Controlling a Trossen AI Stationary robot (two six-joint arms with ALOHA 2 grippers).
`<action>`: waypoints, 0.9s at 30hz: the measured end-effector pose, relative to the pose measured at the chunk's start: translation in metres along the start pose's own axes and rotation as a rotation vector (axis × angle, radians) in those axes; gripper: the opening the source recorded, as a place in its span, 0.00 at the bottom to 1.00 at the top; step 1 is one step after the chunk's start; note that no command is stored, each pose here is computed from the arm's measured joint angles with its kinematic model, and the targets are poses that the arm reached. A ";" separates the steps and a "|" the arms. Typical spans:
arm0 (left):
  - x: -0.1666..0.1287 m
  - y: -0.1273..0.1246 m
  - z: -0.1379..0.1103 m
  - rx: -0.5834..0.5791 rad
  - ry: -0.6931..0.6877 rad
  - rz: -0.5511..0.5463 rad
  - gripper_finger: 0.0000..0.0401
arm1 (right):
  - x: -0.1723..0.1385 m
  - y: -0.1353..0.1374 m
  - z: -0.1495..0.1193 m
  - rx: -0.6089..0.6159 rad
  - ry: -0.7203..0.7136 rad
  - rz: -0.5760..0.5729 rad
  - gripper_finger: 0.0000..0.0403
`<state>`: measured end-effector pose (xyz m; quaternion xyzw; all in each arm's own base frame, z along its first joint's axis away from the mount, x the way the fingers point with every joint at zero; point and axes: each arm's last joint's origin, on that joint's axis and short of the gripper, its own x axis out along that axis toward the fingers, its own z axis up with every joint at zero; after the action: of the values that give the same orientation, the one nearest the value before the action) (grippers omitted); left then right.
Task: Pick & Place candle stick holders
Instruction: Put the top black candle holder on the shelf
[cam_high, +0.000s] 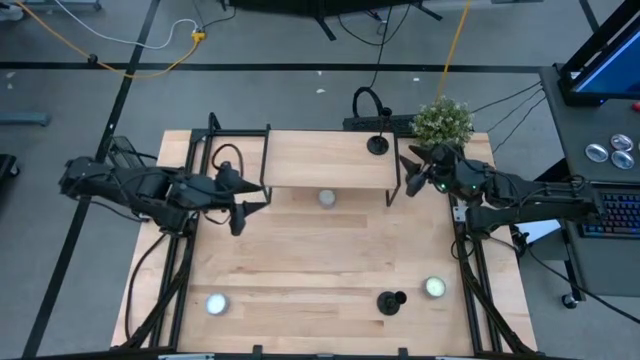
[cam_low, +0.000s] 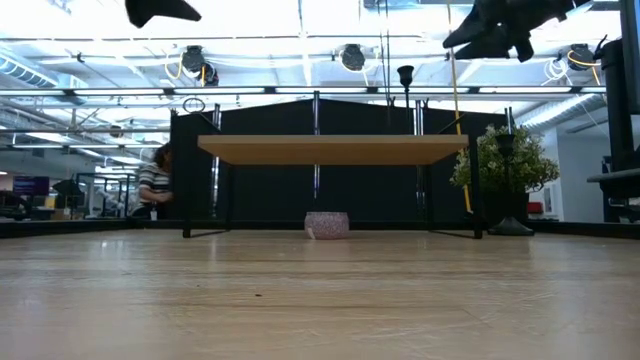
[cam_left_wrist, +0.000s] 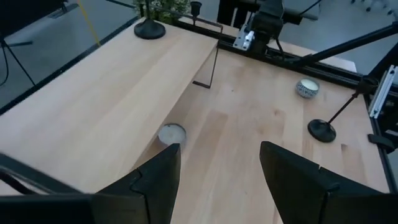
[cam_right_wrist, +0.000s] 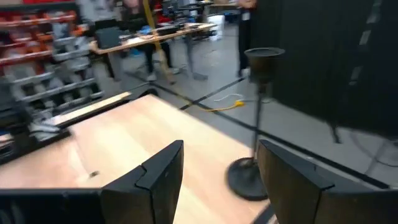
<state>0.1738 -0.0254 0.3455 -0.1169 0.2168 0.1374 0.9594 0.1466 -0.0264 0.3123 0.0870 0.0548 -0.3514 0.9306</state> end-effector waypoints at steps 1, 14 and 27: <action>-0.002 0.003 -0.006 -0.009 -0.008 -0.003 0.56 | 0.000 0.001 0.000 0.015 0.006 0.024 0.49; -0.042 0.047 -0.067 -0.209 -0.106 -0.066 0.56 | -0.002 0.005 -0.001 -0.207 0.029 0.217 0.49; -0.052 0.058 -0.083 -0.236 -0.044 -0.031 0.56 | -0.013 -0.006 0.025 -0.275 0.251 -0.080 0.49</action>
<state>0.0782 -0.0058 0.2865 -0.2292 0.1763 0.1496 0.9455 0.1339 -0.0276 0.3382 0.0000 0.2215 -0.3637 0.9048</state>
